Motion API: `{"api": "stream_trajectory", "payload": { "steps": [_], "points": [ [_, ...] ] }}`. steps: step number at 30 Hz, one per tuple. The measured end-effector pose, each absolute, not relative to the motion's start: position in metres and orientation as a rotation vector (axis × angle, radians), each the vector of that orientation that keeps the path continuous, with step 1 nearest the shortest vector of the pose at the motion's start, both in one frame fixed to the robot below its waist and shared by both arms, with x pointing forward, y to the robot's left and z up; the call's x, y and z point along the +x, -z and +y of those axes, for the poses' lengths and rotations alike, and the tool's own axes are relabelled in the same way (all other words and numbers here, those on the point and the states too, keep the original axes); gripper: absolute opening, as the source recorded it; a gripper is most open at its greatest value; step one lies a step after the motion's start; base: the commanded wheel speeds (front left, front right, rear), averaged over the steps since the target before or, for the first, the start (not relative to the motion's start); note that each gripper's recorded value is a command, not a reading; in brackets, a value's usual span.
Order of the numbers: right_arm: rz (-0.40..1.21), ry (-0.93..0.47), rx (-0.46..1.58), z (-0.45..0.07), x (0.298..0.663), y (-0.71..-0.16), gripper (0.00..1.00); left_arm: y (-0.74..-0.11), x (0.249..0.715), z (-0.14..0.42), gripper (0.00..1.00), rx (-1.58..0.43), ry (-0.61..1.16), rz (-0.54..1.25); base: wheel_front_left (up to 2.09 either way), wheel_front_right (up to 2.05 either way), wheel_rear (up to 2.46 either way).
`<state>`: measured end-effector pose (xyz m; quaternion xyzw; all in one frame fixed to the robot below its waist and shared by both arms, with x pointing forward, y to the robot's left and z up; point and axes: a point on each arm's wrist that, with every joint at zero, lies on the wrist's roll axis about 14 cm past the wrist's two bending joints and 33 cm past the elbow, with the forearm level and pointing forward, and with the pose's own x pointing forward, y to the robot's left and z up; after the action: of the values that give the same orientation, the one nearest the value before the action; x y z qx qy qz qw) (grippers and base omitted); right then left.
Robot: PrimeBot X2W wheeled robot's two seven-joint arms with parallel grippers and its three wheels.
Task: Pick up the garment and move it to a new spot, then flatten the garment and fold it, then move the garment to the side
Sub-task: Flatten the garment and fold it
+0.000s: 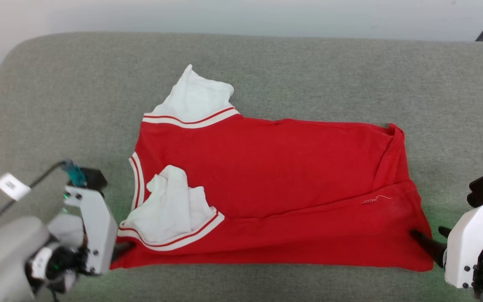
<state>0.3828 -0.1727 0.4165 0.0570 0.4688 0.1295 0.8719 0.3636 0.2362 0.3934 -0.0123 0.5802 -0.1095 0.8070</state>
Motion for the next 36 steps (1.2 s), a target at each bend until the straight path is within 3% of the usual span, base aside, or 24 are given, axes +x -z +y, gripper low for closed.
{"api": "stream_trajectory", "payload": {
  "steps": [5,18,27,36],
  "points": [
    [0.863,-0.254,0.146,-0.175,0.396,-0.436,1.00,-0.419,0.387,0.238,1.00,-0.010,0.233,1.180,0.00,0.00,0.00],
    [0.196,-0.188,0.156,-0.181,0.455,-0.539,1.00,-0.489,0.503,0.211,1.00,0.104,0.308,0.820,0.00,0.00,0.00],
    [0.052,-0.147,0.133,-0.187,0.461,-0.536,1.00,-0.501,0.588,0.196,1.00,0.142,0.308,0.611,0.00,0.00,0.00],
    [0.063,-0.079,0.116,-0.207,0.459,-0.514,1.00,-0.465,0.634,0.178,1.00,0.121,0.326,0.643,0.00,0.00,0.00]
  ]
}}
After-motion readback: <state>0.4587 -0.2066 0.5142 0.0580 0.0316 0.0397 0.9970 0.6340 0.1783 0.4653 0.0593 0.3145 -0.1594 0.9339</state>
